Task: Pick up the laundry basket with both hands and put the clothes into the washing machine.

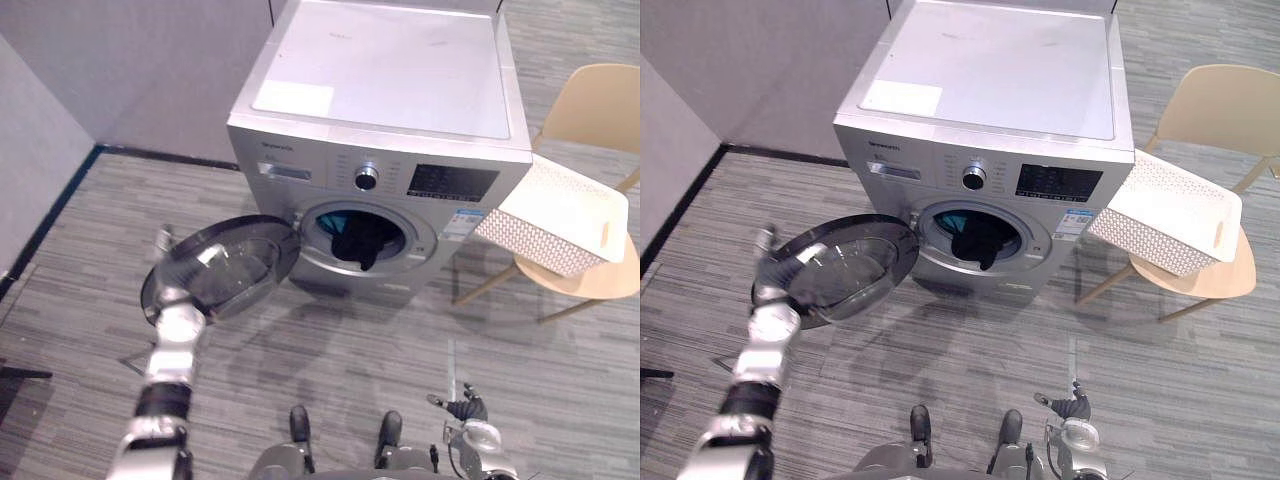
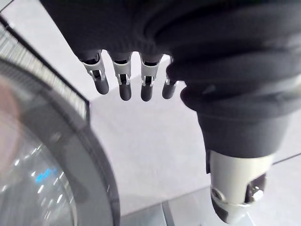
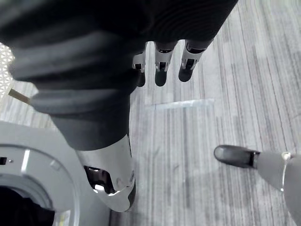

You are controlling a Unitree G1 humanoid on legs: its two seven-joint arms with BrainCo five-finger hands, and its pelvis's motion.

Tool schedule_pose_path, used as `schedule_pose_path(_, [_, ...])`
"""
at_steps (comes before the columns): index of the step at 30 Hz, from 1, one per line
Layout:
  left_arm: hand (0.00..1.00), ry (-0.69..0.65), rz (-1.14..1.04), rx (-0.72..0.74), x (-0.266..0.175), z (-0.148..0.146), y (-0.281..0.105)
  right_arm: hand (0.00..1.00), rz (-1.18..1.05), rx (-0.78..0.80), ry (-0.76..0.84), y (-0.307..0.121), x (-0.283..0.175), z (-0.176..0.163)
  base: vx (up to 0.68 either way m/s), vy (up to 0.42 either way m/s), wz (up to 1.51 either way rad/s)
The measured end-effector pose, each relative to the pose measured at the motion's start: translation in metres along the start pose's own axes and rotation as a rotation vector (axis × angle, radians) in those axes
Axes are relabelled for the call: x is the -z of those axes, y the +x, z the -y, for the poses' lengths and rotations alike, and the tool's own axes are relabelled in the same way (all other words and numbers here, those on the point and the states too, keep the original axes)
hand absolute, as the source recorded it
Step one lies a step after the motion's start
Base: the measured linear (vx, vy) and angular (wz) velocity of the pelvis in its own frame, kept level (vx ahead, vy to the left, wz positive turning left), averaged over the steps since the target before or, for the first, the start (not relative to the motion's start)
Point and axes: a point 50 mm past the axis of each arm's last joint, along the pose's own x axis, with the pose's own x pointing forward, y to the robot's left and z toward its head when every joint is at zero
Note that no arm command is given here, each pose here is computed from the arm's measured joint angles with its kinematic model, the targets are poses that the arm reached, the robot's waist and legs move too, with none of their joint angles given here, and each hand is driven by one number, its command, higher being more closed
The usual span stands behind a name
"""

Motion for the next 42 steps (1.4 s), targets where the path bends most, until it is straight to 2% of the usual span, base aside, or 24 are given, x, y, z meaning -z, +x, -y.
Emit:
schedule_pose_path(2, [0.0, 0.042, 0.019, -0.076, -0.014, -0.021, 0.024, 0.0, 0.0, 0.005, 0.002, 0.0, 0.0, 0.003, 0.02, 0.003, -0.12])
schedule_pose_path(8, [0.0, 0.041, 0.042, -0.13, -0.049, -0.033, 0.055, 0.0, 0.01, -0.015, 0.042, -0.003, 0.0, -0.006, -0.01, 0.021, 0.04])
schedule_pose_path(15, [0.0, 0.076, 0.041, -0.001, -0.067, -0.016, 0.066, 0.0, 0.111, -0.074, 0.068, -0.007, -0.019, -0.014, -0.09, 0.0, -0.15])
schedule_pose_path(18, [0.0, 0.098, 0.016, 0.049, -0.058, -0.008, 0.064, 0.0, 0.114, -0.094, 0.069, -0.009, -0.016, -0.014, -0.07, -0.022, -0.18])
schedule_pose_path(25, [0.0, 0.081, -0.052, 0.06, -0.029, -0.015, 0.054, 0.0, 0.117, -0.08, 0.07, -0.007, -0.018, -0.007, -0.03, -0.05, -0.09])
schedule_pose_path(30, [0.0, 0.103, -0.201, 0.145, 0.026, 0.003, 0.019, 0.0, 0.111, -0.06, 0.066, -0.005, -0.018, 0.0, -0.01, -0.001, 0.0])
schedule_pose_path(32, [0.0, 0.126, -0.344, 0.236, 0.069, 0.02, -0.019, 0.0, 0.108, -0.055, 0.061, -0.005, -0.018, 0.001, 0.03, 0.033, 0.18])
schedule_pose_path(34, [0.0, 0.119, -0.423, 0.322, 0.093, 0.041, -0.055, 0.0, 0.112, -0.055, 0.043, -0.005, -0.018, 0.0, 0.04, 0.043, 0.19])
schedule_pose_path(38, [0.0, 0.001, -0.433, 0.606, 0.093, 0.103, -0.134, 0.0, 0.102, -0.067, 0.011, -0.004, -0.018, -0.005, 0.06, 0.063, 0.07])
schedule_pose_path(42, [0.0, -0.099, -0.37, 0.805, 0.067, 0.135, -0.162, 0.0, 0.103, -0.078, -0.012, -0.002, -0.021, -0.009, 0.02, 0.04, -0.14])
